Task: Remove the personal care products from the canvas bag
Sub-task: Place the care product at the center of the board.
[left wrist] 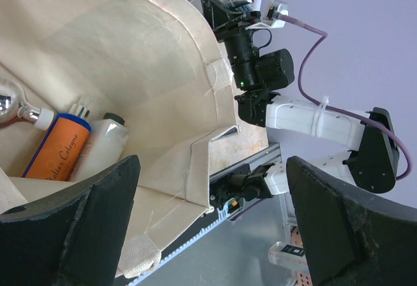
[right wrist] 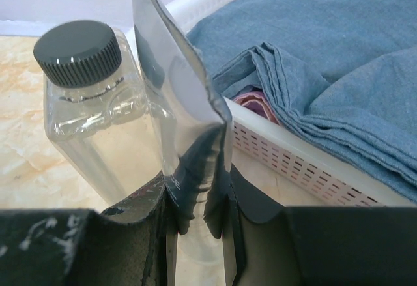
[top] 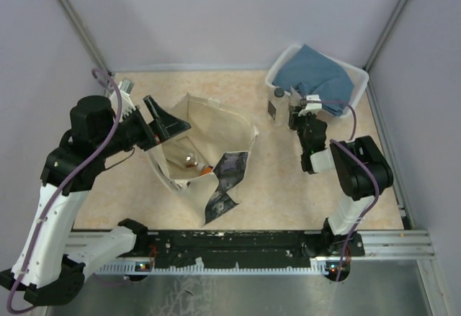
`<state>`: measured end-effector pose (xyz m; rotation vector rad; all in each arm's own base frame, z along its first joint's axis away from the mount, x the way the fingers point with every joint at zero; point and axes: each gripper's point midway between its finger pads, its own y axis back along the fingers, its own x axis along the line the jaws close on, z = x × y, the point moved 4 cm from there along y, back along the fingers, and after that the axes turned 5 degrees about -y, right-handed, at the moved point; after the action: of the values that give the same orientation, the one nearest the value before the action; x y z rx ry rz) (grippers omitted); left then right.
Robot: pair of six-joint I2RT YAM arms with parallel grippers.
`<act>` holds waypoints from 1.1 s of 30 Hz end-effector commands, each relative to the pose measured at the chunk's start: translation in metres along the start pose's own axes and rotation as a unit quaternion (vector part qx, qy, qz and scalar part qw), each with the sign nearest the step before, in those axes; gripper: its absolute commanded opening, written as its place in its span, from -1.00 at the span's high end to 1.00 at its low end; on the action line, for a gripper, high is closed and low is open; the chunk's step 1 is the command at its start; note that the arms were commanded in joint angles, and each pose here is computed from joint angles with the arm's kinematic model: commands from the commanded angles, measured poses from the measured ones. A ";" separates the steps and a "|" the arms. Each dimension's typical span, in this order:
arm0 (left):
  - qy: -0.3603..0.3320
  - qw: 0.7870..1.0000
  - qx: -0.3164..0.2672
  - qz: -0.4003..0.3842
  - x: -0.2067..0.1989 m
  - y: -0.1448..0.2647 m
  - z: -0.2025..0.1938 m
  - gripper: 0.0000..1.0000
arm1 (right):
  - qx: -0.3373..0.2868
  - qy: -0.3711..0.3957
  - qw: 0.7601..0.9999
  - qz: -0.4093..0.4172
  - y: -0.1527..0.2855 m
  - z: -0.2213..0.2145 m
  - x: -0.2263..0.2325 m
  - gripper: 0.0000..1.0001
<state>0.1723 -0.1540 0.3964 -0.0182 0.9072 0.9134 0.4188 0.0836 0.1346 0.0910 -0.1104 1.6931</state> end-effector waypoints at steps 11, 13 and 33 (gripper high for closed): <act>-0.005 1.000 0.003 -0.005 0.001 -0.002 -0.002 -0.98 | -0.089 -0.010 0.996 -0.002 0.011 0.044 0.000 1.00; -0.006 1.000 0.001 -0.005 0.001 -0.001 -0.002 -0.98 | -0.084 -0.008 0.996 -0.001 0.012 0.043 0.000 0.53; -0.011 0.996 -0.078 -0.028 -0.003 0.011 0.009 -0.98 | -0.131 0.025 0.990 -0.048 0.074 0.097 -0.016 -0.98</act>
<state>0.1717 -0.1526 0.3873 -0.0330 0.9042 0.9207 0.3632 0.0603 0.1782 -0.0256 -0.1706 1.6360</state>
